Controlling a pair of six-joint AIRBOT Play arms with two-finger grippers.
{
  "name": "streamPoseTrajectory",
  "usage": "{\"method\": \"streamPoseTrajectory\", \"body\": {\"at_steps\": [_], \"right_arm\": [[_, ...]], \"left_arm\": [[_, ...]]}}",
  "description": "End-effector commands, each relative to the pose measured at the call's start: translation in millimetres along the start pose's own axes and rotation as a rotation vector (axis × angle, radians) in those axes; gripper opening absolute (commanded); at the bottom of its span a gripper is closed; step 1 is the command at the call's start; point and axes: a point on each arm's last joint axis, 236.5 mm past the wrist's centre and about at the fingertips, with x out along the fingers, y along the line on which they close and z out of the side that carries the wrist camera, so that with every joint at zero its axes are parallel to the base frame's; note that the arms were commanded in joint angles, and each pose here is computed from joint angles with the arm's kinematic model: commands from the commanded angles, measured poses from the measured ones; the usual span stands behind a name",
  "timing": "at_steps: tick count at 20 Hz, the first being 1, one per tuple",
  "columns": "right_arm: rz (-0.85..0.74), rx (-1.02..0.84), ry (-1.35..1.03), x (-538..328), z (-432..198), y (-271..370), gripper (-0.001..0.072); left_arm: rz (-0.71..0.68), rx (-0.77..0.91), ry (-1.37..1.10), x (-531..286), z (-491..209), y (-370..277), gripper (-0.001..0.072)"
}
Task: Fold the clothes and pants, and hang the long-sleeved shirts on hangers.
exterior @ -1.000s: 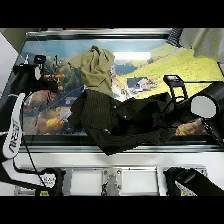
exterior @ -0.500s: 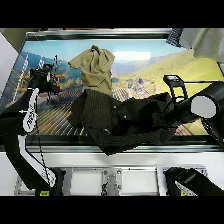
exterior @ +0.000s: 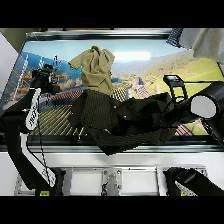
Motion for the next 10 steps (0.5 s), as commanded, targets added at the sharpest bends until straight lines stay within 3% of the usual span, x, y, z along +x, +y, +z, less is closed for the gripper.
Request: {"method": "streamPoseTrajectory", "body": {"at_steps": [1, 2, 3, 5, 6, 7, 10], "right_arm": [[0.0, 0.0, 0.002, 0.3, -0.1, 0.0, 0.0015], [0.0, 0.0, 0.002, 0.3, -0.1, 0.0, 0.0015], [0.0, 0.0, 0.001, 0.2, -0.2, 0.0, 0.0014], [0.0, 0.0, 0.002, 0.3, -0.1, 0.0, 0.0014], [0.0, 0.0, 0.002, 0.3, -0.1, 0.0, 0.0014], [0.0, 0.0, 0.002, 0.3, -0.1, 0.0, 0.0014], [0.0, 0.0, 0.002, 0.3, -0.1, 0.0, 0.0014]], "left_arm": [[-0.002, -0.017, 0.013, 0.6, -3.0, -1.7, 0.0363], [-0.002, -0.017, 0.014, 0.7, -3.3, -1.5, 0.0304], [-0.001, -0.016, 0.017, 0.6, -4.0, -1.3, 0.0111], [0.0, -0.017, 0.019, 0.6, -4.5, -1.1, 0.0104], [0.0, -0.016, 0.022, 0.6, -5.3, -1.1, 0.0032], [0.001, -0.016, 0.024, 0.6, -5.7, -1.0, 0.0014], [0.003, -0.02, 0.019, -5.4, -4.5, 2.0, 0.0014]]}}
